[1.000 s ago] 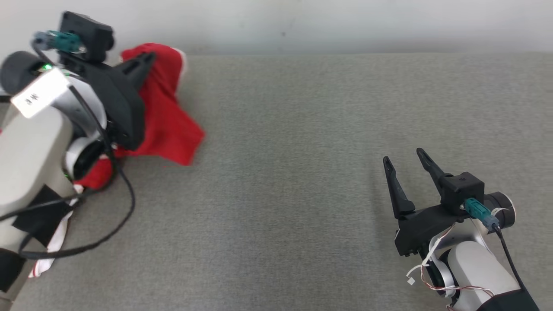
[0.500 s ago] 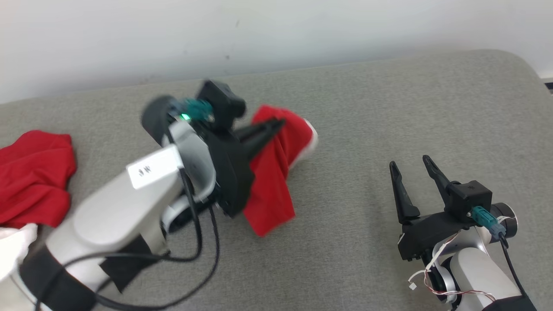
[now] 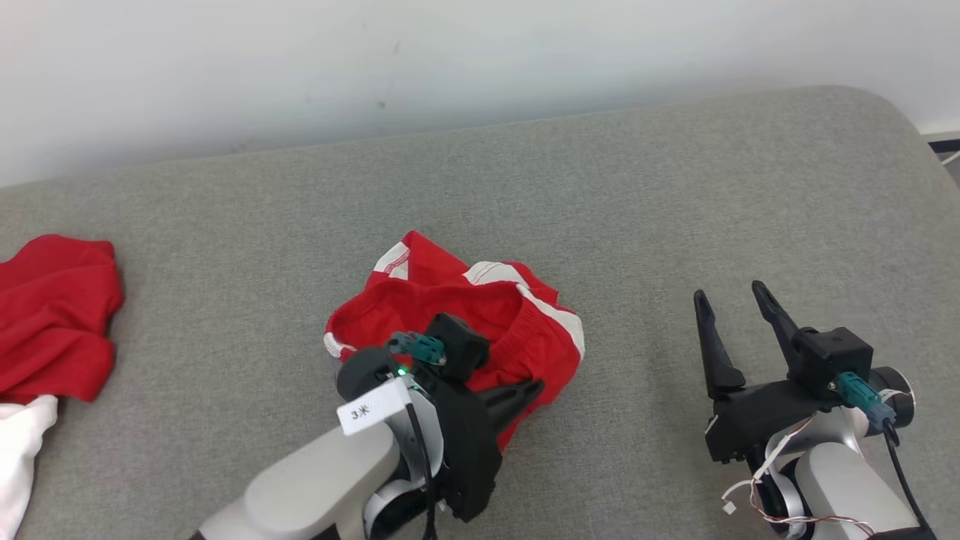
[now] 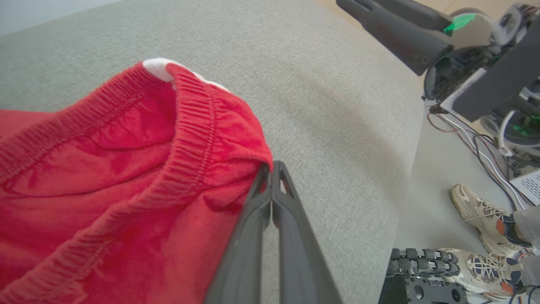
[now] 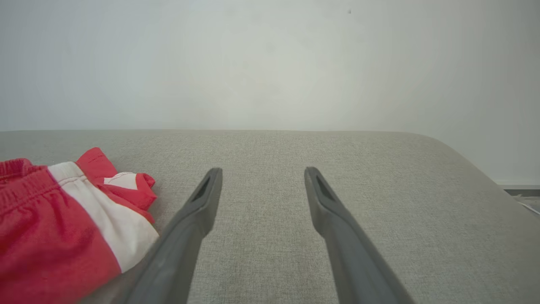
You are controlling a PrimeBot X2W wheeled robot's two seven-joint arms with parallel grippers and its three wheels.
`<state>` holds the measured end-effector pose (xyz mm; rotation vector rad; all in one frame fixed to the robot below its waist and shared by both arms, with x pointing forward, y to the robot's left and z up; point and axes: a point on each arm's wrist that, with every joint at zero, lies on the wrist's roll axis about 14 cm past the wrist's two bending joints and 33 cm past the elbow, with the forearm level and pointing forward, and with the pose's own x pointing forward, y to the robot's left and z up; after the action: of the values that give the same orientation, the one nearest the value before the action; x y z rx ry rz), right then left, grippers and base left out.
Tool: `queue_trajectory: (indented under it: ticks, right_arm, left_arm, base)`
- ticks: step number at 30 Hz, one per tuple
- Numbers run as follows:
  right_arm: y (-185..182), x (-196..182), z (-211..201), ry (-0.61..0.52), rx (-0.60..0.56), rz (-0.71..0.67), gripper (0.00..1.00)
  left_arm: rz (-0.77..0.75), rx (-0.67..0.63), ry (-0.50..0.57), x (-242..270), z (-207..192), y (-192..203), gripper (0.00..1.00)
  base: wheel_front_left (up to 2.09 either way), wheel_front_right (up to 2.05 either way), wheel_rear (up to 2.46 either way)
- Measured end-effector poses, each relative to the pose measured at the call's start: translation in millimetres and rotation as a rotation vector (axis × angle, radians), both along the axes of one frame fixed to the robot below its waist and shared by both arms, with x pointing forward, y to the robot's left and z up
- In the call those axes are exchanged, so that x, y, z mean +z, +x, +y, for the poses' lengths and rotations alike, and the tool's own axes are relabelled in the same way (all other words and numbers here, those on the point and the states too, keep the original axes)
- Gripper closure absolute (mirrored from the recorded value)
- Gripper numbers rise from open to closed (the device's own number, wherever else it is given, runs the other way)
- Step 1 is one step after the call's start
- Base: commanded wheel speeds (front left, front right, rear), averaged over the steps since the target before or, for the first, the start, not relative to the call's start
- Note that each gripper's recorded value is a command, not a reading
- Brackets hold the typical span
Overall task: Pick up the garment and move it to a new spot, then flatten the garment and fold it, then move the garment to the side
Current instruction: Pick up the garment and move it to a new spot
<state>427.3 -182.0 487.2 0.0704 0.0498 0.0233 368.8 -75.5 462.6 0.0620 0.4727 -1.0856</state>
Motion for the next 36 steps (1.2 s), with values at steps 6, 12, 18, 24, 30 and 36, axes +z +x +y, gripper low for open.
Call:
queue_trajectory:
  ticks: [6, 12, 18, 24, 30, 36]
  right_arm:
    - [4.8, 6.7, 18.8, 0.018, 0.039, -0.021, 0.0]
    - [3.5, 8.7, 17.8, 0.014, 0.037, -0.026, 0.0]
    - [0.6, 8.5, 21.2, 0.013, 0.046, -0.026, 0.0]
    - [-0.9, 10.7, 35.2, 0.018, 0.09, -0.034, 0.0]
    - [-1.9, 15.5, 64.3, 0.032, 0.172, -0.045, 0.0]
    - [-5.4, 18.4, 89.6, 0.046, 0.246, -0.048, 0.0]
  left_arm:
    - [0.093, 0.02, 0.005, -25.6, -1.7, -22.5, 1.0]
    - [0.103, 0.046, -0.043, -23.6, -9.7, -29.0, 0.0]
    - [0.055, 0.111, -0.132, -3.0, -6.1, -17.6, 0.0]
    - [0.026, 0.206, -0.178, 0.2, 13.4, -14.9, 0.0]
    - [-0.05, 0.388, -0.238, 11.4, 51.1, 0.8, 0.0]
    - [-0.115, 0.601, -0.222, 9.0, 108.0, 12.2, 0.0]
  base:
    - [0.0, 0.0, 0.0]
    - [0.0, 0.0, 0.0]
    - [0.0, 0.0, 0.0]
    - [0.0, 0.0, 0.0]
    - [0.0, 0.0, 0.0]
    - [0.0, 0.0, 0.0]
